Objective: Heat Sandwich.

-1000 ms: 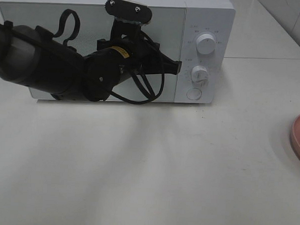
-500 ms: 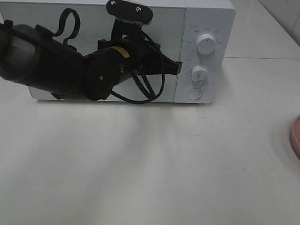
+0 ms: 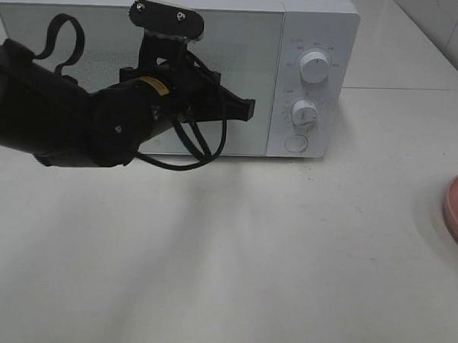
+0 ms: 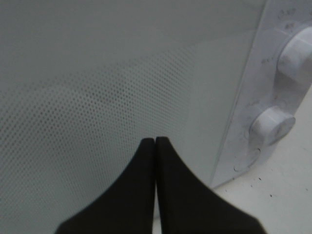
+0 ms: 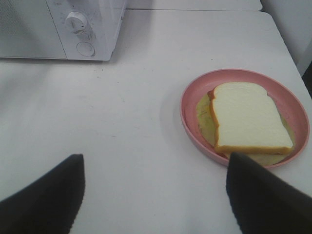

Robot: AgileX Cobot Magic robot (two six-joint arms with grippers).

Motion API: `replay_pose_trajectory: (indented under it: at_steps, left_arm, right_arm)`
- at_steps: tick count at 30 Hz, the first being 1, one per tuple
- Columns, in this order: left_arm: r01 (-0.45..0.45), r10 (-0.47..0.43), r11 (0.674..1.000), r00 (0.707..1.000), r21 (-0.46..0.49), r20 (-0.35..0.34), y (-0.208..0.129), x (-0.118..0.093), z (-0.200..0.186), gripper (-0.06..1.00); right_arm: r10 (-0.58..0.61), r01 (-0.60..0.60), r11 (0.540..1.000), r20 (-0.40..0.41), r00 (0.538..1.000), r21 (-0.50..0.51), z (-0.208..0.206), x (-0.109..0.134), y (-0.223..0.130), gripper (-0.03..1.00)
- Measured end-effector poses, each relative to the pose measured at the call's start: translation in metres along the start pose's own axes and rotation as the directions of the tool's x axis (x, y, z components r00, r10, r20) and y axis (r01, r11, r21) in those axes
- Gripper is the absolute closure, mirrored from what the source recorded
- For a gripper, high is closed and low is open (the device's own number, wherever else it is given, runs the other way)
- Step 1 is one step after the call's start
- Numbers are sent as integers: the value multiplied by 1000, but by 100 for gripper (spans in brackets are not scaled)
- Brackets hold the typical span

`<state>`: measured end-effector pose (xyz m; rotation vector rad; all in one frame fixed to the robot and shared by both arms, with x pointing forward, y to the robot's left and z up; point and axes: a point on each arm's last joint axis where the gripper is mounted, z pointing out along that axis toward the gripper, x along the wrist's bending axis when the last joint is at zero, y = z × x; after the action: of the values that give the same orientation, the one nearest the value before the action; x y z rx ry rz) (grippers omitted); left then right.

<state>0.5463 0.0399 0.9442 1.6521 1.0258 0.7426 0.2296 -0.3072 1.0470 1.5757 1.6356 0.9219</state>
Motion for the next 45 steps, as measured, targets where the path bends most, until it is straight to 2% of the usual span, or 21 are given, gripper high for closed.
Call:
replay_pose_trajectory:
  at_steps: [5, 8, 10, 12, 13, 15, 16, 20, 23, 25, 27, 28, 30, 31, 32, 35, 36, 38, 40, 41, 45]
  left_arm:
    - [-13, 11, 998, 999, 62, 31, -9, -3, -22, 94]
    - [-11, -4, 985, 996, 173, 85, -12, -6, -36, 92]
    - [-10, -10, 980, 995, 200, 99, -11, -7, -38, 89]
    - [-15, -32, 953, 988, 304, 149, -12, -11, -47, 61]
    - [-15, -32, 953, 988, 304, 149, -12, -11, -47, 61]
    - [-18, -50, 929, 983, 369, 175, -13, -14, -53, 31]
    - [-20, -65, 911, 979, 412, 193, -14, -15, -57, 10]
    - [-57, -67, 874, 970, 483, 236, -16, -18, -65, -3]
    - [-94, -51, 855, 963, 510, 264, -17, -18, -69, -4]
    - [-134, -45, 819, 955, 558, 294, -17, -16, -76, -4]
    - [-136, -48, 810, 954, 571, 296, -16, -13, -78, -4]
    - [-128, -67, 785, 955, 607, 289, -13, -4, -82, -4]
    - [-106, -88, 763, 960, 638, 265, -10, 9, -85, -4]
    - [-106, -88, 763, 960, 638, 265, -10, 9, -85, -4]
    - [-79, -116, 734, 964, 675, 239, -8, 23, -89, -4]
    - [-33, -149, 703, 970, 710, 192, -1, 46, -96, -4]
    - [-33, -149, 703, 970, 710, 192, -1, 46, -96, -4]
    - [17, -174, 679, 975, 734, 138, 5, 71, -104, -4]
    - [27, -180, 668, 976, 743, 126, 6, 77, -107, -4]
    - [64, -196, 653, 977, 755, 87, 10, 93, -114, -4]
    - [127, -225, 635, 974, 762, 26, 14, 115, -124, -4]
  right_arm:
    - [0, 0, 1000, 0, 1000, 0, 0, 0, 0, 20]
    - [0, 0, 1000, 0, 1000, 0, 0, 0, 0, 20]
    - [0, 0, 1000, 0, 1000, 0, 0, 0, 0, 20]
    - [0, 0, 1000, 0, 1000, 0, 0, 0, 0, 20]
    - [0, 0, 1000, 0, 1000, 0, 0, 0, 0, 20]
    - [0, 0, 1000, 0, 1000, 0, 0, 0, 0, 20]
    - [0, 0, 1000, 0, 1000, 0, 0, 0, 0, 20]
    - [0, 0, 1000, 0, 1000, 0, 0, 0, 0, 20]
    - [0, 0, 1000, 0, 1000, 0, 0, 0, 0, 20]
    - [0, 0, 1000, 0, 1000, 0, 0, 0, 0, 20]
    - [0, 0, 1000, 0, 1000, 0, 0, 0, 0, 20]
    - [0, 0, 1000, 0, 1000, 0, 0, 0, 0, 20]
    - [0, 0, 1000, 0, 1000, 0, 0, 0, 0, 20]
    - [0, 0, 1000, 0, 1000, 0, 0, 0, 0, 20]
    - [0, 0, 1000, 0, 1000, 0, 0, 0, 0, 20]
    - [0, 0, 1000, 0, 1000, 0, 0, 0, 0, 20]
    - [0, 0, 1000, 0, 1000, 0, 0, 0, 0, 20]
    - [0, 0, 1000, 0, 1000, 0, 0, 0, 0, 20]
    - [0, 0, 1000, 0, 1000, 0, 0, 0, 0, 20]
    - [0, 0, 1000, 0, 1000, 0, 0, 0, 0, 20]
    - [0, 0, 1000, 0, 1000, 0, 0, 0, 0, 20]
